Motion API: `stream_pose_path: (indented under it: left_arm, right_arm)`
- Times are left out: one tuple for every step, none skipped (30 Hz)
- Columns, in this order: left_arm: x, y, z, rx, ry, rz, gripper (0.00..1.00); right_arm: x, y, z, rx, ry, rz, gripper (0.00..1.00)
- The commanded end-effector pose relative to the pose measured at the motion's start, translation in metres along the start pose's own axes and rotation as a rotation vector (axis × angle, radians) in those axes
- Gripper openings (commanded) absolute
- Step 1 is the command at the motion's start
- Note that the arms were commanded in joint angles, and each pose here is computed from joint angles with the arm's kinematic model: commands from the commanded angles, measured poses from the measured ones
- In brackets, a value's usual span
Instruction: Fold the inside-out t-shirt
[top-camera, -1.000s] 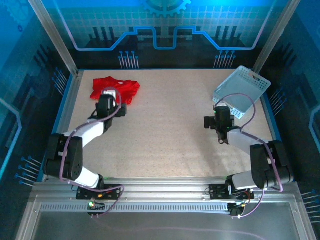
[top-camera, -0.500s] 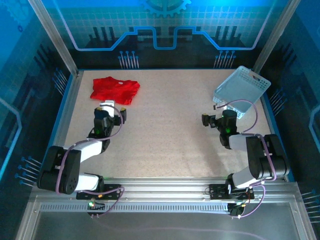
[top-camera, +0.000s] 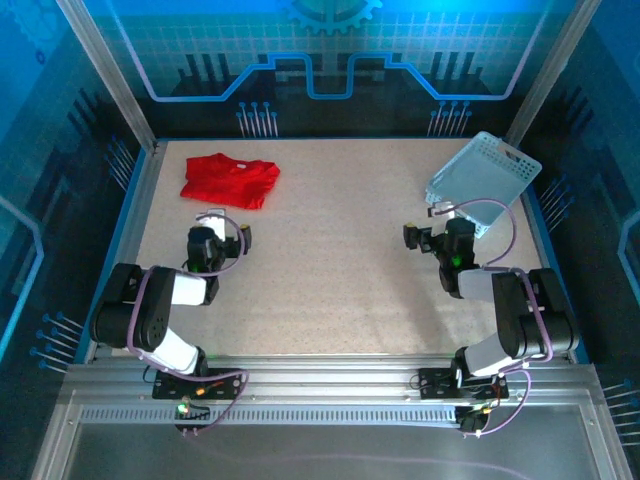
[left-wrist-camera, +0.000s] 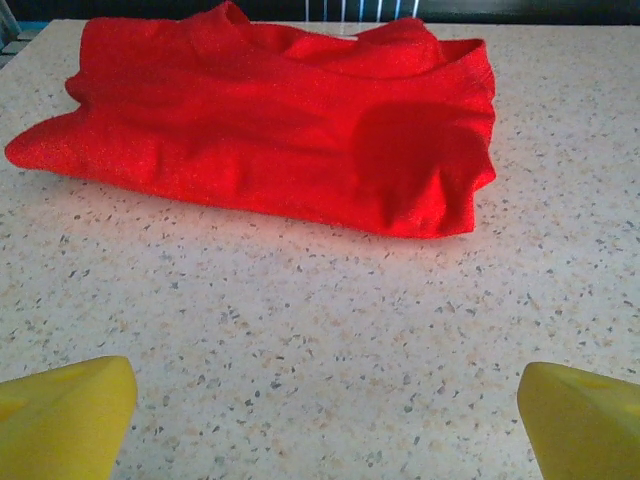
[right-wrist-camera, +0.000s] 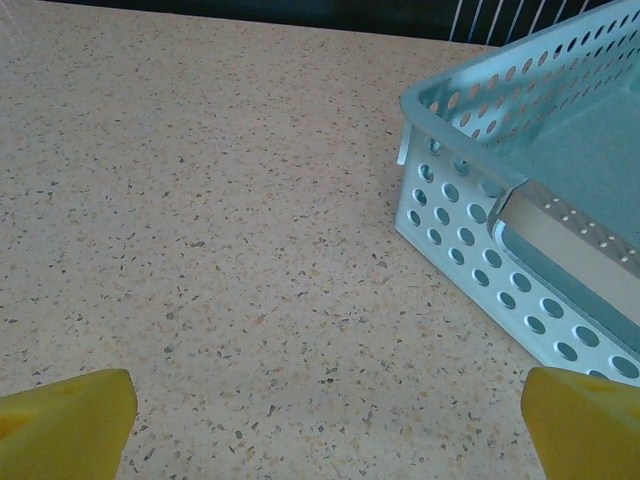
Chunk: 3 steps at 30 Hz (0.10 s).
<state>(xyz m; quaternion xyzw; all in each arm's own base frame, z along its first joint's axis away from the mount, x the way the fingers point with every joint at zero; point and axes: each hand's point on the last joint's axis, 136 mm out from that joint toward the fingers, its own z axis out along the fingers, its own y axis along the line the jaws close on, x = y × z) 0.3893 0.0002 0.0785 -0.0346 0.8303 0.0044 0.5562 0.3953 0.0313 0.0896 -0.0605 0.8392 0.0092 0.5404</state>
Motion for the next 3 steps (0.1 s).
stream_pose_path:
  left_arm:
    - [-0.0195, 0.0054, 0.0008, -0.021, -0.067, -0.036, 0.99]
    - [-0.0192, 0.0075, 0.0001, -0.033, -0.069, -0.041, 0.99]
    - [-0.019, 0.0096, -0.0003, -0.045, -0.071, -0.045, 0.99]
  right_arm:
    - [-0.0041, -0.0026, 0.0003, 0.0, -0.026, -0.006, 1.0]
    - [-0.005, -0.0026, 0.0, 0.0, -0.03, -0.006, 1.0]
    - [-0.0052, -0.0025, -0.0001, -0.001, -0.031, -0.006, 1.0]
